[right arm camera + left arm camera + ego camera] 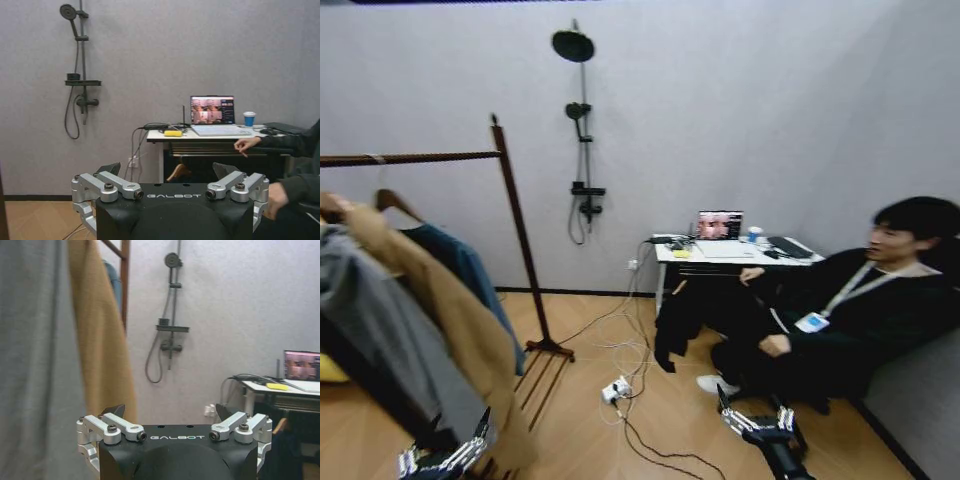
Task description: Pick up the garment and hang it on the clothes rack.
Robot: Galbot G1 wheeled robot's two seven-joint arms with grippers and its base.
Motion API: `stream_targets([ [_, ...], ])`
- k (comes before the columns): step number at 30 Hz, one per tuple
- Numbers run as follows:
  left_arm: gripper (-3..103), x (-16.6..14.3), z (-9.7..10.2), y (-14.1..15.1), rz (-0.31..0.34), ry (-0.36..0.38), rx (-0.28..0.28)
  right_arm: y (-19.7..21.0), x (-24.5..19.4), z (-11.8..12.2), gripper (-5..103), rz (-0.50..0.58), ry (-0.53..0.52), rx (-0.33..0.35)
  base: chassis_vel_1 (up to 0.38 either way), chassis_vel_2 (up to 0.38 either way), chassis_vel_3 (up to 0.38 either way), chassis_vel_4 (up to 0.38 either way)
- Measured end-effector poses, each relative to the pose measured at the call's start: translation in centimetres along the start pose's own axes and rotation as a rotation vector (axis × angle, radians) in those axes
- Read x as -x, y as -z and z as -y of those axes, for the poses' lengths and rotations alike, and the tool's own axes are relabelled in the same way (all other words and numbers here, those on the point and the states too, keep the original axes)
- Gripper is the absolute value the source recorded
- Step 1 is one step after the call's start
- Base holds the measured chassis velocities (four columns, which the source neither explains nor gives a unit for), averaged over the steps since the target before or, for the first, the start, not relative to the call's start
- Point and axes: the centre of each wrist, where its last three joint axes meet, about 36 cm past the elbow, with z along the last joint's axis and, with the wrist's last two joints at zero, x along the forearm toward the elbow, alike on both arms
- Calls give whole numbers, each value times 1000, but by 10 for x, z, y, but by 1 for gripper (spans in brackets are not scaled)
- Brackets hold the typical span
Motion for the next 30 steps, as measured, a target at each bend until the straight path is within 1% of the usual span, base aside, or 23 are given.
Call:
stream_targets([
  [12, 100, 0, 0, 0, 0, 0, 0, 0, 0, 0, 100, 0, 0, 0, -110, -128, -114, -122],
  [17, 100, 0, 0, 0, 0, 0, 0, 0, 0, 0, 100, 0, 0, 0, -22, -17, -28, -24],
  [23, 100, 0, 0, 0, 0, 0, 0, 0, 0, 0, 100, 0, 0, 0, 74, -61, -40, 66],
  [30, 100, 0, 0, 0, 0, 0, 0, 0, 0, 0, 100, 0, 0, 0, 186, -165, -164, 152],
])
